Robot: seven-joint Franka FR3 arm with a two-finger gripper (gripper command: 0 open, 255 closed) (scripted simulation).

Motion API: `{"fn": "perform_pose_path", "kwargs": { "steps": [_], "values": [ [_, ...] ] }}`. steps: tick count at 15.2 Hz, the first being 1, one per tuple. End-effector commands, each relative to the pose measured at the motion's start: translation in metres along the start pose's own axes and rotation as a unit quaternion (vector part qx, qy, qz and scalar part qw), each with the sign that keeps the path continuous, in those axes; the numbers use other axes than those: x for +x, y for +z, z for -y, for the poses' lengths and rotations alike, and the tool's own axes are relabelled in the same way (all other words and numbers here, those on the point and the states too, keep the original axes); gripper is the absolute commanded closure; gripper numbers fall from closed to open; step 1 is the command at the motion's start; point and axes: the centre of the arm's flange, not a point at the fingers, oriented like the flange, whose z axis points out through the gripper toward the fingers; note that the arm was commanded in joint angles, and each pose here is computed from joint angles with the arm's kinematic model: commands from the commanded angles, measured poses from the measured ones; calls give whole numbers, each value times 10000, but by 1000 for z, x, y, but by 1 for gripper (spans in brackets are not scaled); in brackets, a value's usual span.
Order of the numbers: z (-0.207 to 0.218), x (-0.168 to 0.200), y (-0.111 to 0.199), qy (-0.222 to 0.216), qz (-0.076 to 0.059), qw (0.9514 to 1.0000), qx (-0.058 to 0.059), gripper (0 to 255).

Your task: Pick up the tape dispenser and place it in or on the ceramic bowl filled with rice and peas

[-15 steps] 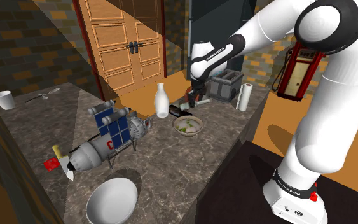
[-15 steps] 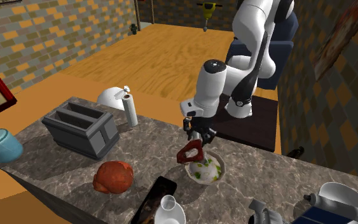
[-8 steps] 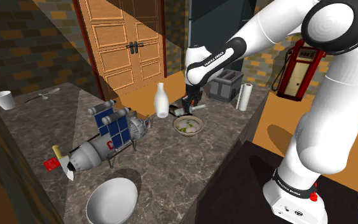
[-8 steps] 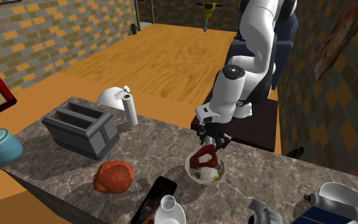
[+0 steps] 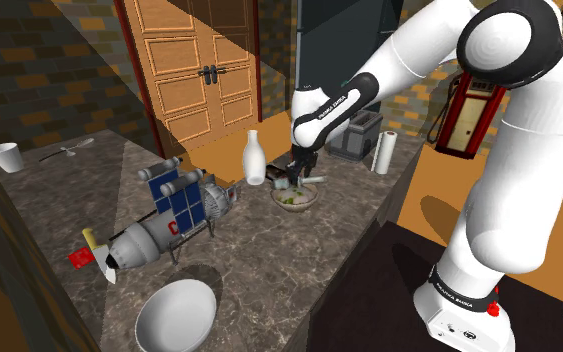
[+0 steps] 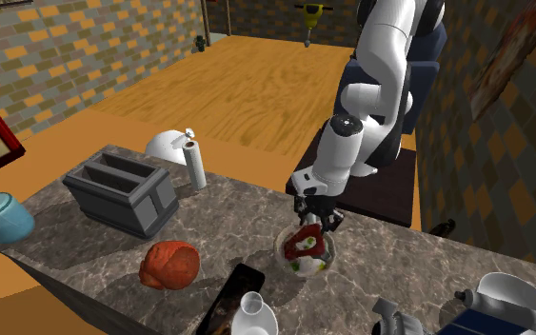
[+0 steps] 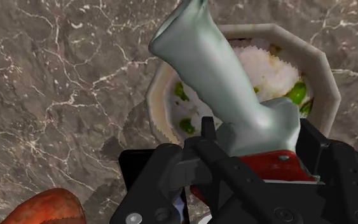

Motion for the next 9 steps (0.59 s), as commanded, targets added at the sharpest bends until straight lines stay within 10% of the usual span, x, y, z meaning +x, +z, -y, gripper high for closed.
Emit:
{"fn": "perform_pose_path", "kwargs": {
  "steps": [1, 9],
  "values": [
    [2, -1, 12, -3, 10, 10000, -1, 255],
    [3, -2, 26, -3, 10, 10000, -1, 255]
  ]
}}
